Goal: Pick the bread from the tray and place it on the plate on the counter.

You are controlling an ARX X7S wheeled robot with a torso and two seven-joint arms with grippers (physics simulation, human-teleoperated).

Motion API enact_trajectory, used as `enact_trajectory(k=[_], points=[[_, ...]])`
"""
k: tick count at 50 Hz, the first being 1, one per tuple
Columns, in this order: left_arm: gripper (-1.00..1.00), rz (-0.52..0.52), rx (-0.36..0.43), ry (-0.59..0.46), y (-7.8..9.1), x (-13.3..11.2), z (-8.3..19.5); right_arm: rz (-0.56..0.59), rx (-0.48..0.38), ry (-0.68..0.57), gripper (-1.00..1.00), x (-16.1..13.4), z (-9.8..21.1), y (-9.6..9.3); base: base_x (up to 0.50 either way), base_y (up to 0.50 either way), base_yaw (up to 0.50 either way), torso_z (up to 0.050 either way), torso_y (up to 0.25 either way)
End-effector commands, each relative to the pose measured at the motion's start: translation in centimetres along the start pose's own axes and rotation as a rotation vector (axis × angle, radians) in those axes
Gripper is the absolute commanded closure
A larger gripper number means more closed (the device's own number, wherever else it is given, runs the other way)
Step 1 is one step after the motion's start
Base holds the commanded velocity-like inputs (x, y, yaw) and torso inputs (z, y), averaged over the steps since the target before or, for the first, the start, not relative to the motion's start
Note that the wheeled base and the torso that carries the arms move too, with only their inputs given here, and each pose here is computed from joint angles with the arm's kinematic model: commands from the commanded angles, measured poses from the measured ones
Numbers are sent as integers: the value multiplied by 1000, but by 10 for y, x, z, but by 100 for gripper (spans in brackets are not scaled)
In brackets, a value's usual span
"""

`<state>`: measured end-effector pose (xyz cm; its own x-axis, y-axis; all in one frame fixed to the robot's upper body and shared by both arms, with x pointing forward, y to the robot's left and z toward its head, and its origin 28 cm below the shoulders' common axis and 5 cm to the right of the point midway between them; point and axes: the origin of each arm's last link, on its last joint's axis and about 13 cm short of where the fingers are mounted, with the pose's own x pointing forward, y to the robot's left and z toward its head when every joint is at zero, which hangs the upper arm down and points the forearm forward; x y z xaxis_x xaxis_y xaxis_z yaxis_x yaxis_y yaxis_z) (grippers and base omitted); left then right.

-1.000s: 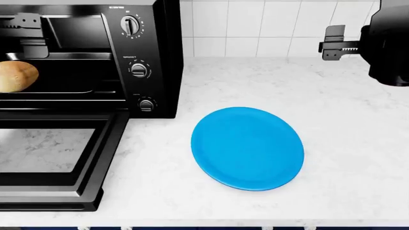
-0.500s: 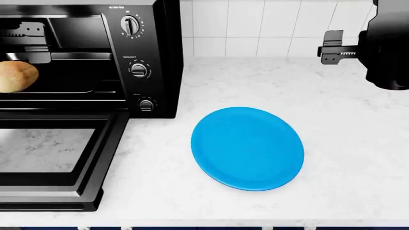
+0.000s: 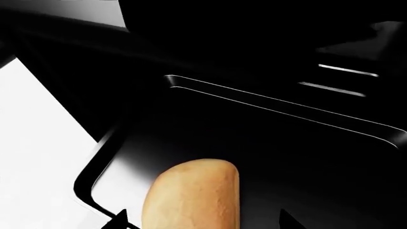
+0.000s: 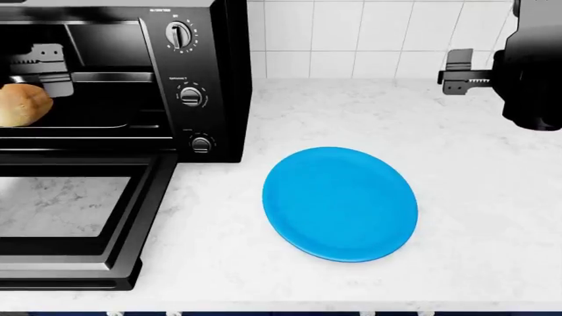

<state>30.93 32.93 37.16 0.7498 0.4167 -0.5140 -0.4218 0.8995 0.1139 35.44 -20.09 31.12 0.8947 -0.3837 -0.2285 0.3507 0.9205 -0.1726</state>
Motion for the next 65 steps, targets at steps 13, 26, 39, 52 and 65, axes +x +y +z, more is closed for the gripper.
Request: enact_trajectory(k=[13,26,39,52,65], points=[[-100,13,-17,14,-2,15,-6,-7,0,10,-100,4,-6,-1,0,0,0,0,0],[-100,31,-17,21,-4,22,-10,-12,5,6,-100,3,-4,-2,0,0,0,0,0],[-100,49,-28,40,-4,31,-15,-21,4,14,-100,5,-9,-3,0,0,0,0,0],[100,89,-24,30,-3,34,-20,-23,4,18,-100,7,-11,-3,0,0,0,0,0],[100,95,-35,14,1,28,-14,-35,12,18,-100,7,-11,-5,0,0,0,0,0]])
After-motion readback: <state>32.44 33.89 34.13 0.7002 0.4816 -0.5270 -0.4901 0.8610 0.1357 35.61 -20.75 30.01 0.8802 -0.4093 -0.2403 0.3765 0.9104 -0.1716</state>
